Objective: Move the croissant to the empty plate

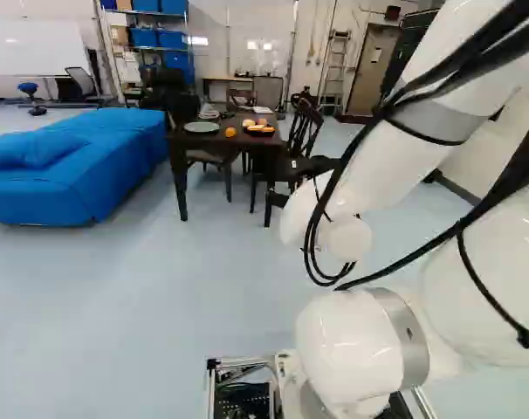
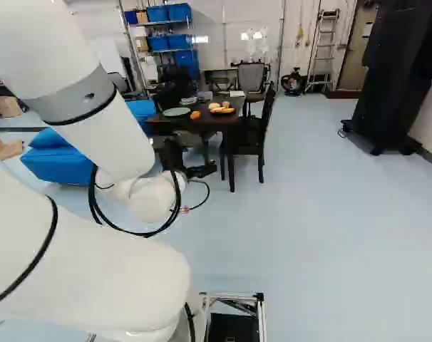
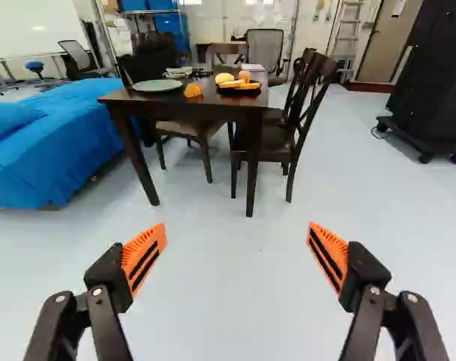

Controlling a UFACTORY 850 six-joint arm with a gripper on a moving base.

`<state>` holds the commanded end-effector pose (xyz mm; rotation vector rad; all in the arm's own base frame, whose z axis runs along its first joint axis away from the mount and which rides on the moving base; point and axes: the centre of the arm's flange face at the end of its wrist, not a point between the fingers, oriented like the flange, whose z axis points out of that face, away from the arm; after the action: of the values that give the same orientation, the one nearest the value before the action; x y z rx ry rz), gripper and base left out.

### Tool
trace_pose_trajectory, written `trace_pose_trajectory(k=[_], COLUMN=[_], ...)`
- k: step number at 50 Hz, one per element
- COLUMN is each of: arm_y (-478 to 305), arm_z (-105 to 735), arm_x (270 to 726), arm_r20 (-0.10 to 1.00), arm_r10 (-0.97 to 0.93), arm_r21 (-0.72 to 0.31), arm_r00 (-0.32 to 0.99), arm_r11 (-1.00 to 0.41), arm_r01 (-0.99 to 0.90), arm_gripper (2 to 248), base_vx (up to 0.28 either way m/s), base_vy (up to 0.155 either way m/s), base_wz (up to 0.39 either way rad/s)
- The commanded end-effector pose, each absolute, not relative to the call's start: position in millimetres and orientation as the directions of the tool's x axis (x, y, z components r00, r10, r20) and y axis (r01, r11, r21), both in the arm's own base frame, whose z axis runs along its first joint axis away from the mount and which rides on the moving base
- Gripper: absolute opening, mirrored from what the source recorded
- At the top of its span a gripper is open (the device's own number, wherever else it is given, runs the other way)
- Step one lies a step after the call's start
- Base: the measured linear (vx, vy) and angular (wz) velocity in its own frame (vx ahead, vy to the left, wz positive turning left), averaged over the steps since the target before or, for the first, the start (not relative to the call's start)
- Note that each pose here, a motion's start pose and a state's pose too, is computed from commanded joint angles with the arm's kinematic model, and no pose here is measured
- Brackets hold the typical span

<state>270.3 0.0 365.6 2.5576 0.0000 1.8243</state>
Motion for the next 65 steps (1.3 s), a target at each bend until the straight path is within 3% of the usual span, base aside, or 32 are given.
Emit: trace_pose_trajectory(k=[65], arm_y=[0.0], arm_z=[365.6], arm_x=[270.3], arm_r20=[0.946], arm_r10=[0.0], arm_r21=[0.0], arm_r00=[0.326], arm_r11=[-1.0], arm_r01=[0.0], arm_gripper=[247], base_vx=[0.0], base_vy=[-0.001], base_wz=[-0.014])
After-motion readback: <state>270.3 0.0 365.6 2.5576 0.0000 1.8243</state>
